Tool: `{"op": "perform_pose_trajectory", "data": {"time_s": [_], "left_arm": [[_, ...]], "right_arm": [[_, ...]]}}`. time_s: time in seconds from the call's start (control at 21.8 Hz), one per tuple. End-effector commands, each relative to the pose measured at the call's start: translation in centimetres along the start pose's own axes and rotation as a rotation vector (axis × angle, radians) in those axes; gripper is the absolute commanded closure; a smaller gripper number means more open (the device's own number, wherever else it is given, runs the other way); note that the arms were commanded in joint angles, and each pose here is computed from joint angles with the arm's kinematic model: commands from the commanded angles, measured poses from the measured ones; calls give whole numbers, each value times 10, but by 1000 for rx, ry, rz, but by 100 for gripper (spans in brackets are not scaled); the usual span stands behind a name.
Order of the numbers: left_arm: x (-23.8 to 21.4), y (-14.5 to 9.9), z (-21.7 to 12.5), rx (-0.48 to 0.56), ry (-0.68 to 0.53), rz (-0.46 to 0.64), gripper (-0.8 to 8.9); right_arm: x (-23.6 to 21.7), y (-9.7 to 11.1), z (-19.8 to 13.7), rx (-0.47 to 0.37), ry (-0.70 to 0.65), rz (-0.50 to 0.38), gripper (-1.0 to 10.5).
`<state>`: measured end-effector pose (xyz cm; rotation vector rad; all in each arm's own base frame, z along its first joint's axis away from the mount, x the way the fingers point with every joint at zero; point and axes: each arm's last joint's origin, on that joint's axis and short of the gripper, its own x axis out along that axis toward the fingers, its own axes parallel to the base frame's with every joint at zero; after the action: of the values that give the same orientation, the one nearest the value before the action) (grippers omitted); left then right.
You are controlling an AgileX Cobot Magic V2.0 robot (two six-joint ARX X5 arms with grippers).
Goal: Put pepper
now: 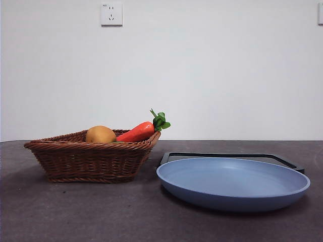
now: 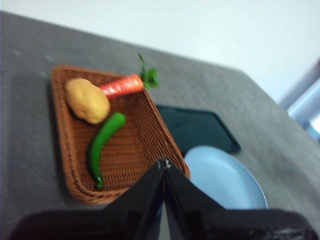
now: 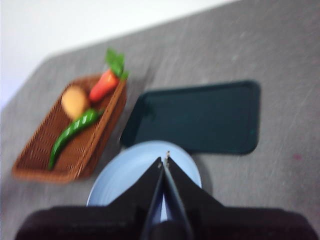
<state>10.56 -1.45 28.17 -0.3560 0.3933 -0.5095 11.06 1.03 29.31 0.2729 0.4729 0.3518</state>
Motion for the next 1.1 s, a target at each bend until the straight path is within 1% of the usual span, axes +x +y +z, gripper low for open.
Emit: {"op": "perform_pose_trajectory", "data": {"time_s": [0.05,0.18,0.37,0.41,0.6,0.64,0.73,0.78,0.83,1.1], "left_arm": [[4,-3,15,105,66,-37,807],[7,-6,27,127,151,-72,807],[7,-13,41,185,274,-82,807],[7,-15,43,191,282,-90,807],[7,-17,46,193,280,-94,798],[7,-17,46,189,282,-94,755],[7,-16,45,171,285,-90,513],[7,-16,45,170,286,-90,426],[7,-16,45,170,286,-91,423],[7,-16,45,168,287,-91,424]], "right_arm": [[-5,8,17,-139,81,17,941],[-8,15,31,-191,181,35,941],[-12,24,44,-238,328,67,941],[-12,25,45,-237,351,69,941],[-10,24,45,-232,361,69,932],[-10,24,45,-232,361,69,914],[-10,24,45,-220,361,68,743],[-9,24,45,-204,364,64,649],[-8,24,45,-191,369,62,610],[11,17,47,-150,440,55,609]]}}
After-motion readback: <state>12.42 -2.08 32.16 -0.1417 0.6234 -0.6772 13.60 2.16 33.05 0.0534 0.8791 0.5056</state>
